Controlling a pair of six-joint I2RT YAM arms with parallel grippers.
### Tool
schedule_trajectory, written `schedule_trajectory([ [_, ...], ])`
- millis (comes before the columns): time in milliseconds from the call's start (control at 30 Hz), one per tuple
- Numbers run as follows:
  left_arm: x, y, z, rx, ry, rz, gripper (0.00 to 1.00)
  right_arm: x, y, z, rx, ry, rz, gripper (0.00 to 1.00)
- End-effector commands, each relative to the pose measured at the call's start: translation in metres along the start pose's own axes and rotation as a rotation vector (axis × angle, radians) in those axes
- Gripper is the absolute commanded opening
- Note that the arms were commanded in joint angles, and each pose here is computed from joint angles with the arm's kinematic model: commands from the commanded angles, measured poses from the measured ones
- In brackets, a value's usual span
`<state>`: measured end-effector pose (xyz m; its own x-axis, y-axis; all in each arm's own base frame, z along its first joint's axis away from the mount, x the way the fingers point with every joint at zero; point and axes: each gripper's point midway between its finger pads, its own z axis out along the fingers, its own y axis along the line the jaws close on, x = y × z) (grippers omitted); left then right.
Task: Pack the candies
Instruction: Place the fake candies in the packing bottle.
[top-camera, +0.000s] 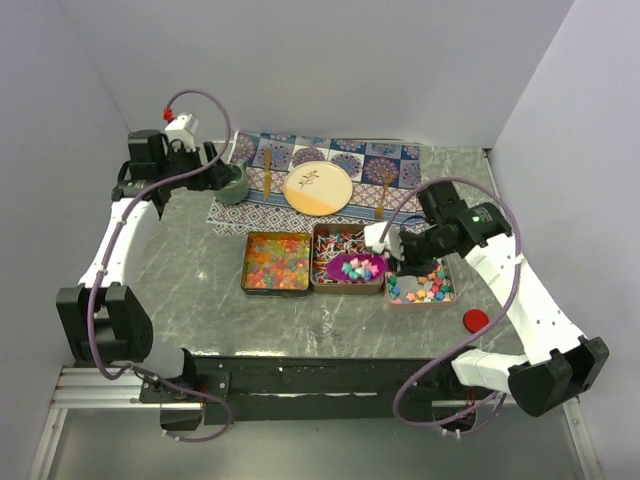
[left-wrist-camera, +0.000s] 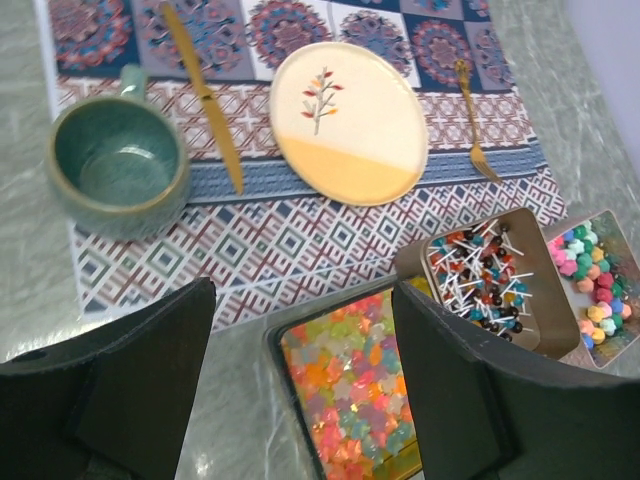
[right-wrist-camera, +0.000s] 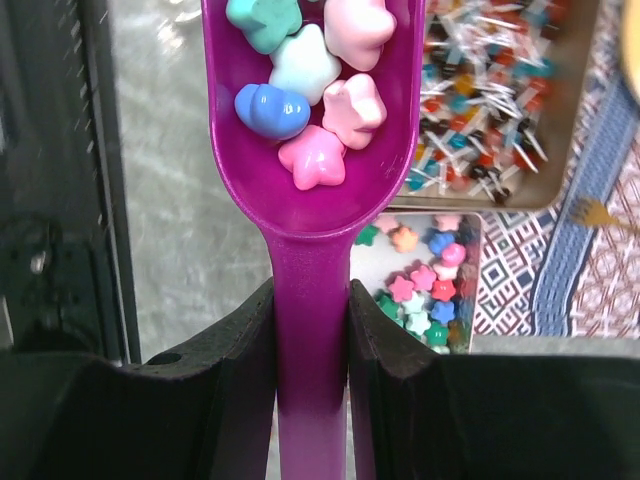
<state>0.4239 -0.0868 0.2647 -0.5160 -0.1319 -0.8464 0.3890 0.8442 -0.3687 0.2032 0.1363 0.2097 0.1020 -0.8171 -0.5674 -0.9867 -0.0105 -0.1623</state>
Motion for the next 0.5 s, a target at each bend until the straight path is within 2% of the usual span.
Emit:
schedule_trajectory([
  [0, -0.009, 0.003, -0.023, -0.024, -0.061, 0.008, 0.77, -0.004, 0.016, -0.005, -0.080, 0.091, -0.163, 0.00],
  [467, -0.009, 0.009, -0.061, -0.082, -0.140, 0.002, 0.77, -0.004, 0.030, 0.015, -0.225, 0.259, -0.366, 0.00],
])
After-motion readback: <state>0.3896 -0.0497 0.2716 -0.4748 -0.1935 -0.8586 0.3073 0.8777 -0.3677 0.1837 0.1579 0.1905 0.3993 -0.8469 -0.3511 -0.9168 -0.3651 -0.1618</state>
